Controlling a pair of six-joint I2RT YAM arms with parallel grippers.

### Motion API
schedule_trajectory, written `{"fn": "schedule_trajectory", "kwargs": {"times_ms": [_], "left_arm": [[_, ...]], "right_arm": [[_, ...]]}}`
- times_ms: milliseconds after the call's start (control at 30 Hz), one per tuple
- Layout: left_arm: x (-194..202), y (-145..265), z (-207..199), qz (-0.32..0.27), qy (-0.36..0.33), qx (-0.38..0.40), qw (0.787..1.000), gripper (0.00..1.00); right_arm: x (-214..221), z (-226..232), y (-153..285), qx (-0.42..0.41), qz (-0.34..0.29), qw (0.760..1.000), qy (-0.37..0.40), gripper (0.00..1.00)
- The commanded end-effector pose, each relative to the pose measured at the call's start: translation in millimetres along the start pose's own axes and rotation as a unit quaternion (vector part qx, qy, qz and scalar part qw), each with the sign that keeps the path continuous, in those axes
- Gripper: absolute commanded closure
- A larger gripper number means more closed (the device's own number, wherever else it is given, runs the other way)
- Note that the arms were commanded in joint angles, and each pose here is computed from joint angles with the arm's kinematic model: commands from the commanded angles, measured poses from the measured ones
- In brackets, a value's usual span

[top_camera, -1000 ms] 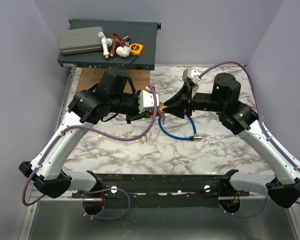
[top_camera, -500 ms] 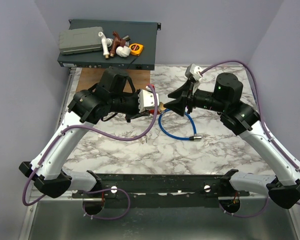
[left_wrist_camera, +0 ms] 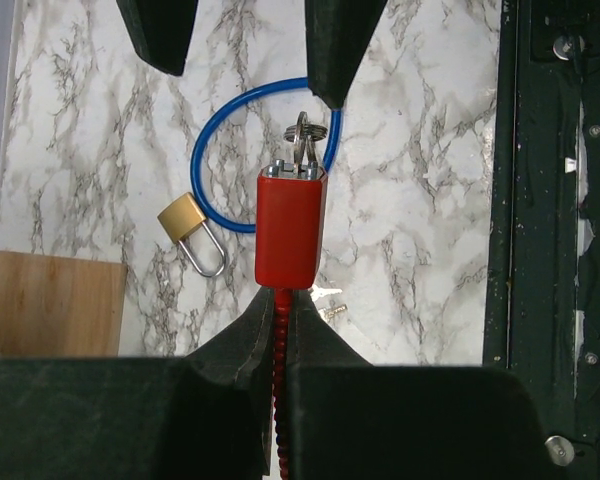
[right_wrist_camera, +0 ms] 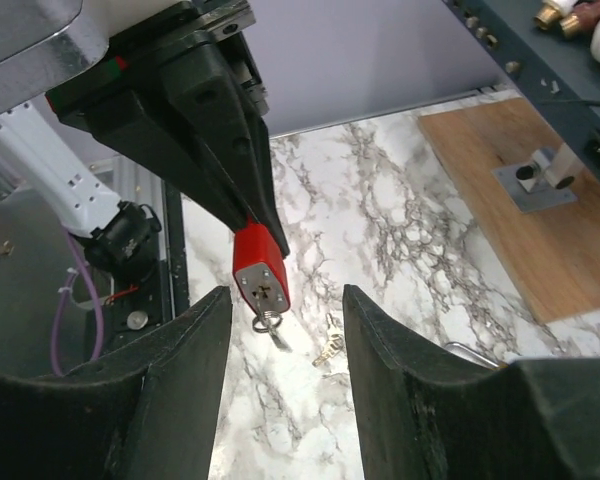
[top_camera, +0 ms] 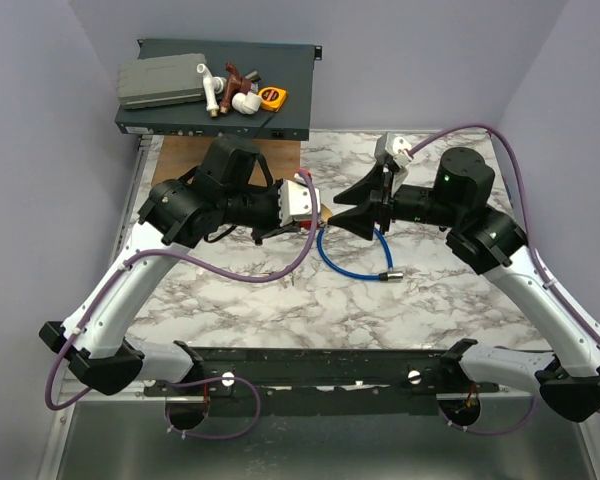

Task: Unlock with the key
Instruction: Unlock the lock.

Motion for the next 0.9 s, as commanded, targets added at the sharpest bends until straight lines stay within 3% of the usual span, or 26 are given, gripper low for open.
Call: {"fn": "schedule_trajectory", "kwargs": {"times_ms": [0, 533, 600, 767, 867], "left_arm": [[-14, 4, 5, -0.016, -0.02, -0.012, 1.0, 1.0], [-20, 4, 6, -0.018, -0.024, -0.013, 0.999, 1.0], [-20, 5, 6, -0.018, -0.024, -0.012, 0.999, 1.0], [-22, 6, 6, -0.021, -0.026, -0.014, 0.999, 1.0], [-25, 7, 6, -0.024, -0.03, -0.016, 0.999, 1.0]], "right_arm": [[3, 16, -3, -0.051, 0.007, 0.999, -0.015, 0.49], [21, 13, -9, -0.054, 0.029, 0.998, -0.031, 0.61], [21, 13, -8, -0.052, 0.029, 0.998, -0.03, 0.67], [23, 7, -10, -0.034, 0.031, 0.998, -0.035, 0.99], [23, 3, -11, -0.025, 0.029, 0.998, -0.042, 0.99]]}}
Point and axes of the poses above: each gripper's point midway between its finger pads, its own y axis back along the fingers, its own z axis along the line the jaws close on, x = y × z, the point moved 1 cm from there along y, back along the fingers, and after that the axes turned 3 degrees about y, right-handed, at the moved point
